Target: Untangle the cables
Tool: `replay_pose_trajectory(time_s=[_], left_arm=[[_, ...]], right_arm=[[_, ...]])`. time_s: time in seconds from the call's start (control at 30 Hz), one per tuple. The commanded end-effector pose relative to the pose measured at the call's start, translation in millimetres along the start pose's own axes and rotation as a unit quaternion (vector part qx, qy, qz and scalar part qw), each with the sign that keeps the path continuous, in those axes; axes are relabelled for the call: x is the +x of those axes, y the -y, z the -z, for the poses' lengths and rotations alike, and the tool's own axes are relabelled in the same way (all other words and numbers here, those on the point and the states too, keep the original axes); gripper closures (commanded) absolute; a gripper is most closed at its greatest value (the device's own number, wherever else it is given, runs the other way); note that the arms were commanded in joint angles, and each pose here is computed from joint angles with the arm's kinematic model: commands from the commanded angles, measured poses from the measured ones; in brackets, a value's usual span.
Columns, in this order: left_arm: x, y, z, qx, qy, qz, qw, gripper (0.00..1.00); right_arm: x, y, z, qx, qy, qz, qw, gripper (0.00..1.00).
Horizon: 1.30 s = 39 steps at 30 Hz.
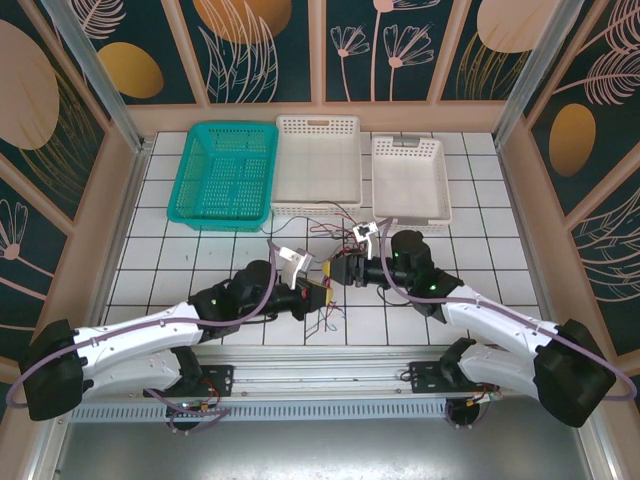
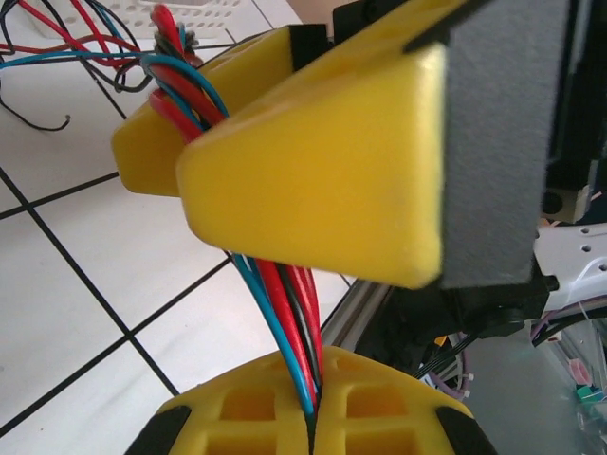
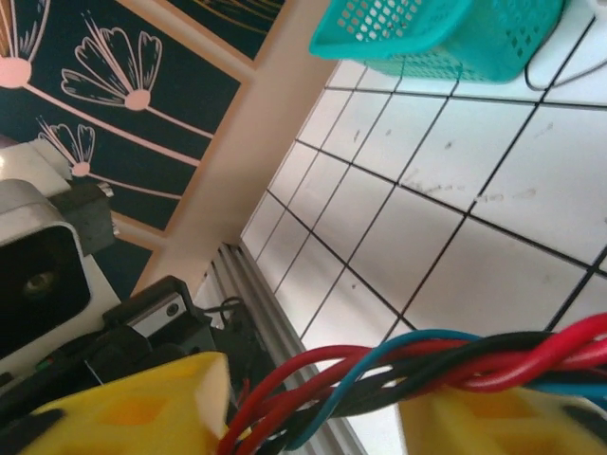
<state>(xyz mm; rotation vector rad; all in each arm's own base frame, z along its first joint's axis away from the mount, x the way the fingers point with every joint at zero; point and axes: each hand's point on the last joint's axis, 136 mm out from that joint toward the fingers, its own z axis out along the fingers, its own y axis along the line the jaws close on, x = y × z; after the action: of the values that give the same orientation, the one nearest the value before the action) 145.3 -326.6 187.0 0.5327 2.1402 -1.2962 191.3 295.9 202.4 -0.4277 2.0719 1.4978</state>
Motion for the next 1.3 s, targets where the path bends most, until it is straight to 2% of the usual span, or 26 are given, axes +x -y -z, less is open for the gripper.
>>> replay_pose_trajectory(time_s=[0.0, 0.23, 0.43, 0.63, 1.0, 1.27], left_arm=[[-6, 22, 4, 0.050, 0.010, -0.023, 0.998, 1.00], [-2, 23, 8, 0.057, 0.006, -0.027, 0.998, 0.99], [1, 26, 16, 0.064, 0.004, -0.035, 0.997, 0.88], [6, 27, 25, 0.072, 0.001, -0.038, 0.997, 0.67], [15, 19, 22, 0.069, -0.002, -0.032, 0.997, 0.63], [12, -2, 17, 0.011, 0.005, -0.047, 0.999, 0.45]], right_arm=[[-26, -18, 4, -0.015, 0.048, 0.025, 0.998, 0.62], [-26, -20, 5, -0.021, 0.054, 0.026, 0.998, 1.00], [-31, -24, 8, -0.021, 0.062, 0.027, 0.997, 1.00], [-36, -28, 11, -0.020, 0.070, 0.033, 0.997, 1.00], [-36, -38, 11, -0.045, 0.066, 0.029, 0.996, 1.00], [-31, -43, 12, -0.056, 0.056, 0.031, 0.996, 1.00]])
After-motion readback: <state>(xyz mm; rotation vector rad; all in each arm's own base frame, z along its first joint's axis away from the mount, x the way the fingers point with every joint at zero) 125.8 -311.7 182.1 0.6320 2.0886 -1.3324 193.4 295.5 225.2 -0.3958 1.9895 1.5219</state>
